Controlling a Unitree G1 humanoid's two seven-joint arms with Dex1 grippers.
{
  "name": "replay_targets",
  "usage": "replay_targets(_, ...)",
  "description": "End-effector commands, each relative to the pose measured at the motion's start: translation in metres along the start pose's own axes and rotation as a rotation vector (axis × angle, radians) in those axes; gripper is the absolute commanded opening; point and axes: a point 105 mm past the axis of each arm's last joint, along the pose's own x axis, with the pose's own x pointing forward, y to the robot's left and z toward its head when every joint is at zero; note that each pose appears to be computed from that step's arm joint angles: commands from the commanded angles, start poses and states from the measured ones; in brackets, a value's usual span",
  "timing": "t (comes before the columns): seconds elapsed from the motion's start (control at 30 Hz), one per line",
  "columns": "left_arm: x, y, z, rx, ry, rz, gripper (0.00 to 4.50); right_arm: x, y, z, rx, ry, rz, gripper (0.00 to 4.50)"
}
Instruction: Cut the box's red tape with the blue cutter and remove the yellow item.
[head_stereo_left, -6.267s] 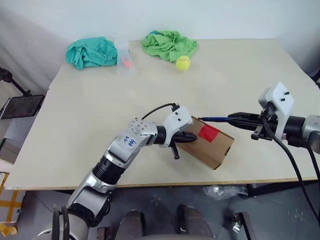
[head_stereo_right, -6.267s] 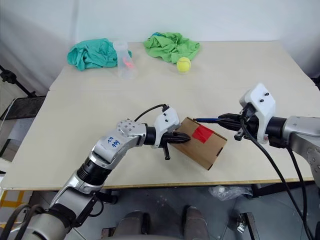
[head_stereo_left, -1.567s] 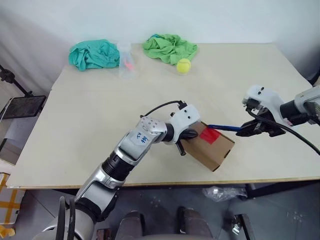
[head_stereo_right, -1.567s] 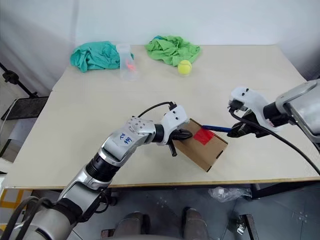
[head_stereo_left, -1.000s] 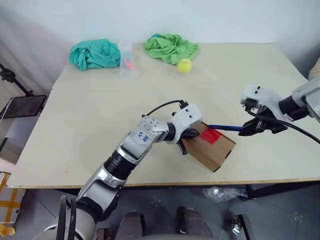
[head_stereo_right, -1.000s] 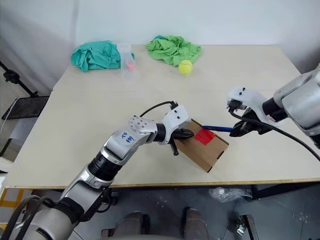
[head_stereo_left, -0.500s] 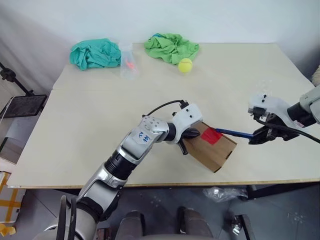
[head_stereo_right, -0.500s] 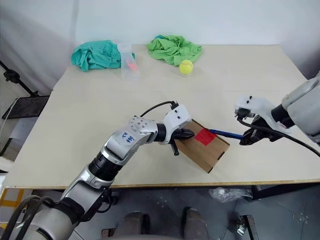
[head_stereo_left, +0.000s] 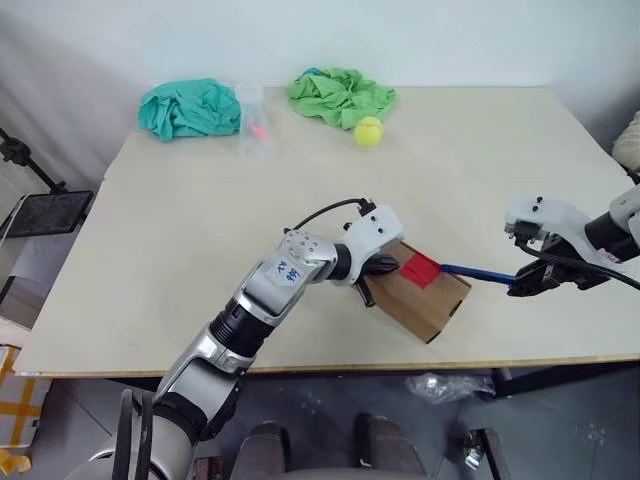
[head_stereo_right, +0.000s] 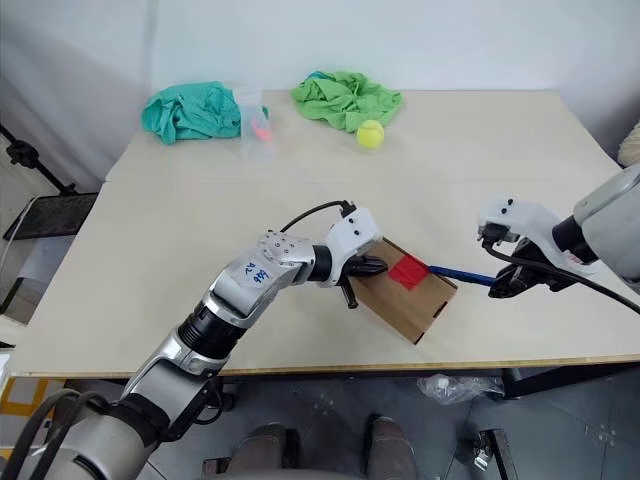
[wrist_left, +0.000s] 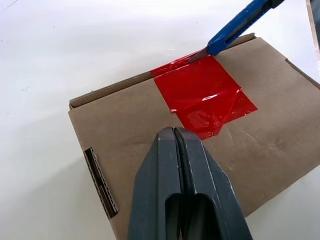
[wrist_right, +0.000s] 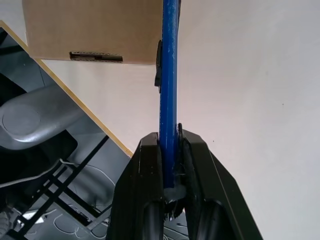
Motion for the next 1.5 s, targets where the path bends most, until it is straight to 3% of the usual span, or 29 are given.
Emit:
replay_targets(0.03,0.006,0.003,-0.029,-0.041,0.109,0.026,0.02,-0.009,0.004,0.012,-0.033,-0.041,0.013,0.16)
replay_targets(0.9,0.005,0.0,-0.028,-0.036,0.098,0.024,0.02,0.008,-0.008,0.039,-0.044,-0.097,-0.005,0.16)
replay_targets(1.5,0.006,0.0,-0.029,-0.044,0.1,0.025,0.02,0.002,0.002,0.0,-0.039,0.029,0.036,0.16)
